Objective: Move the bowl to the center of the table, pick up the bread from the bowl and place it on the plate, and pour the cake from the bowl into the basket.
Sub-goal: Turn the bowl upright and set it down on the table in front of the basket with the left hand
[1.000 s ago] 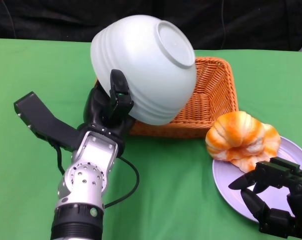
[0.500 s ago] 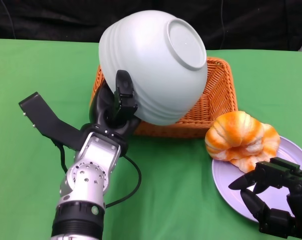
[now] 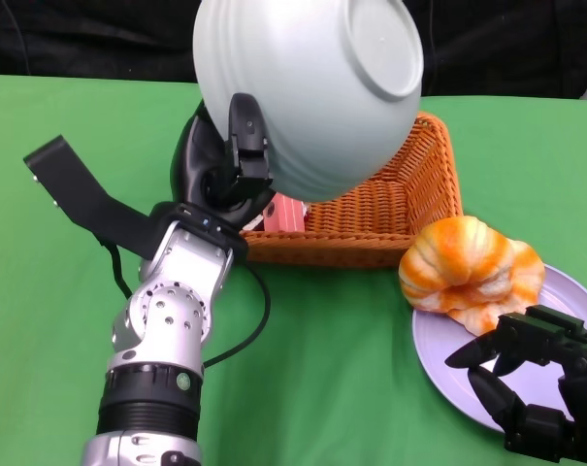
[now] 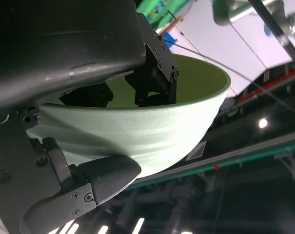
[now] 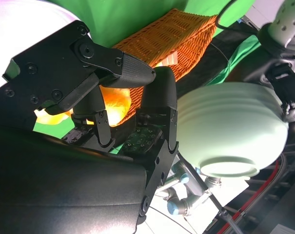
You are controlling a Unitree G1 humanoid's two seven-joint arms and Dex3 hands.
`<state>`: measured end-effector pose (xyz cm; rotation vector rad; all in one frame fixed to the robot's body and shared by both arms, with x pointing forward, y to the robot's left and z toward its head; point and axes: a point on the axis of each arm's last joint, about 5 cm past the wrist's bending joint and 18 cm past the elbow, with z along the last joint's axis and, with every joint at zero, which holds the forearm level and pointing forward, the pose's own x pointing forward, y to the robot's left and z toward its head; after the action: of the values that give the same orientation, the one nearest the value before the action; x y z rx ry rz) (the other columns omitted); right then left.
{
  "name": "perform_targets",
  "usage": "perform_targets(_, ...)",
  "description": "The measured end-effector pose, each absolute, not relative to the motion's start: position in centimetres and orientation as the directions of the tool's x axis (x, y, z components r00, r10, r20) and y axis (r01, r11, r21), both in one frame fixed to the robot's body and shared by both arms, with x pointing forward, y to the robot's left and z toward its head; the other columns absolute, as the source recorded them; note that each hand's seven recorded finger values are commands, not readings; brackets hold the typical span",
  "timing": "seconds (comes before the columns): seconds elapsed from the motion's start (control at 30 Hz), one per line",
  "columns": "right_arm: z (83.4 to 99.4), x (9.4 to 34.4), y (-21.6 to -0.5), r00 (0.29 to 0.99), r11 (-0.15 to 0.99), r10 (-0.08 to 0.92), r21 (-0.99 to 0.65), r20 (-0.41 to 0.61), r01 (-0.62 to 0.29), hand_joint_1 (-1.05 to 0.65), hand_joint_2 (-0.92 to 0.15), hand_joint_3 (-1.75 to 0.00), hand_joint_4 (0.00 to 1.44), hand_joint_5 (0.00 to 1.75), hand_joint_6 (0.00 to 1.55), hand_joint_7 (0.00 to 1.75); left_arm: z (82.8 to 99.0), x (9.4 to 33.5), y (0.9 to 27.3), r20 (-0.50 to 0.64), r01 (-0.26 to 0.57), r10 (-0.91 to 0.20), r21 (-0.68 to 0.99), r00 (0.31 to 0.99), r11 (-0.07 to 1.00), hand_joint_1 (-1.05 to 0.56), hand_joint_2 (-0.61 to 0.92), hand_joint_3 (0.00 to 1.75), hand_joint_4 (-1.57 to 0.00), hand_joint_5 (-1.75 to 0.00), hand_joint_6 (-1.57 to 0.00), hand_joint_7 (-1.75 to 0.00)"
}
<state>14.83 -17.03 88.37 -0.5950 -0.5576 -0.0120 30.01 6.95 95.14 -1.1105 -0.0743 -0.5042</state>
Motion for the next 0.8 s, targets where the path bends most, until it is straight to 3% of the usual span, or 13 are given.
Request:
perform_targets(0.1,88.4,14.8,-17.0,0.853,0.834,0.145,-0.526,0.501,0.167,-0.28,-0.51,-0.99,0.78,1.47,0.84,1.0,95.4,29.9,7.1,0.314,0.438,-0.346,-0.817,0.884,0.376,-0.25,0.3,1.73,-1.13,-1.75,-0.91,-1.75)
perform_targets(0.3,88.4,14.8,-17.1,0.854,0.833,0.145,-0.527,0.5,0.167,-0.29,-0.52,-0.98,0.78,1.48,0.84,1.01,94.7,28.5,8.2,0.315,0.46,-0.338,-0.671,0.887,0.582,-0.2,0.27,1.74,-1.12,-1.75,-0.91,-1.75)
perform_targets(0.5,88.3,14.8,-17.1,0.856,0.834,0.142,-0.527,0.497,0.167,-0.28,-0.52,-0.99,0.78,1.49,0.83,1.02,95.0,27.9,10.6,0.383,0.508,-0.364,-0.403,0.849,0.762,-0.15,0.29,1.64,-1.11,-1.75,-0.89,-1.75)
perform_targets(0.67,88.2,14.8,-17.1,0.858,0.834,0.14,-0.526,0.494,0.166,-0.29,-0.52,-0.98,0.78,1.49,0.83,1.03,94.6,27.0,11.7,0.41,0.505,-0.391,-0.218,0.824,0.835,-0.13,0.3,1.6,-1.11,-1.75,-0.9,-1.74)
perform_targets(0.8,88.3,14.8,-17.2,0.859,0.835,0.137,-0.524,0.494,0.168,-0.28,-0.52,-0.98,0.78,1.48,0.84,1.02,94.3,26.2,12.0,0.426,0.495,-0.423,-0.069,0.8,0.866,-0.1,0.27,1.69,-1.1,-1.75,-0.91,-1.73)
